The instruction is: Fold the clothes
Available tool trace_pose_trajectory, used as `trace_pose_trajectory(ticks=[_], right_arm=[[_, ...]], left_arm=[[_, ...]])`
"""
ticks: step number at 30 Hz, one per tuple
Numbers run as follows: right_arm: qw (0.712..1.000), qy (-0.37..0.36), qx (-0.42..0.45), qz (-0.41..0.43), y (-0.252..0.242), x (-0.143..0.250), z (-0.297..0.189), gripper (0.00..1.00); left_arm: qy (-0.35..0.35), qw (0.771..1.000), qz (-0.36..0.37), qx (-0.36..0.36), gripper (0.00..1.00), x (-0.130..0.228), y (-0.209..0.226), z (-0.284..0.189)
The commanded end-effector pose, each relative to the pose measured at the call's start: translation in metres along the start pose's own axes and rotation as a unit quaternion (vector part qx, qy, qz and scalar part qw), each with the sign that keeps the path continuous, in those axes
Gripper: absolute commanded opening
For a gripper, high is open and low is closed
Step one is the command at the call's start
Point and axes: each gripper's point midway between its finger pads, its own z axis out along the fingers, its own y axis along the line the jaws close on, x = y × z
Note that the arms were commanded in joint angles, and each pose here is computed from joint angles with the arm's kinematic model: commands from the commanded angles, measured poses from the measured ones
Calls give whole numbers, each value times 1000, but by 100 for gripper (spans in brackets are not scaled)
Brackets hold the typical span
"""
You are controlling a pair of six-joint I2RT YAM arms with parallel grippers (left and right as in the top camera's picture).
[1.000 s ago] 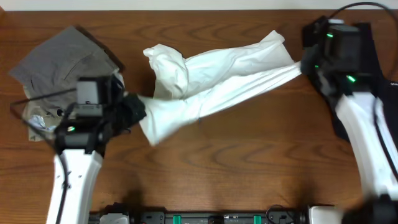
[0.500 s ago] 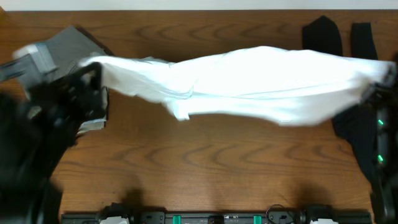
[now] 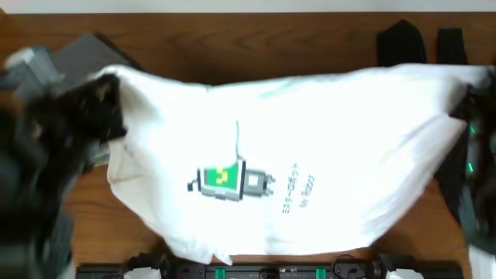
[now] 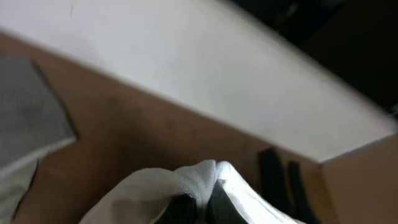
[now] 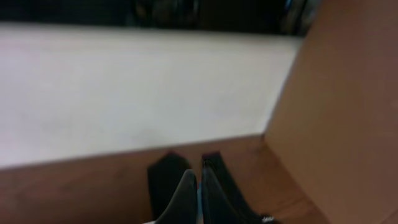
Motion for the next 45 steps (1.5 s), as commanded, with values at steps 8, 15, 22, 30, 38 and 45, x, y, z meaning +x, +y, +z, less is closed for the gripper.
trace_pose_trajectory(ticks=[8, 15, 22, 30, 38, 45], right_arm=[[996, 90, -10, -14, 44, 69, 136, 1], [998, 0, 27, 59, 27, -19, 135, 1], [997, 78, -7, 12, 32, -11, 111, 1], [926, 370, -39, -61, 40, 142, 75, 1], [859, 501, -40, -97, 38, 232, 50, 1], [818, 564, -36, -104, 34, 276, 25, 2]], left_arm=[[66, 995, -1, 76, 6, -14, 20, 192], [8, 983, 81, 163, 6, -71, -33, 175], [40, 978, 150, 140, 6, -62, -47, 110], [305, 946, 91, 56, 6, 62, 23, 114], [513, 858, -7, -1, 6, 184, 92, 130], [617, 782, -79, -41, 6, 269, 133, 109]])
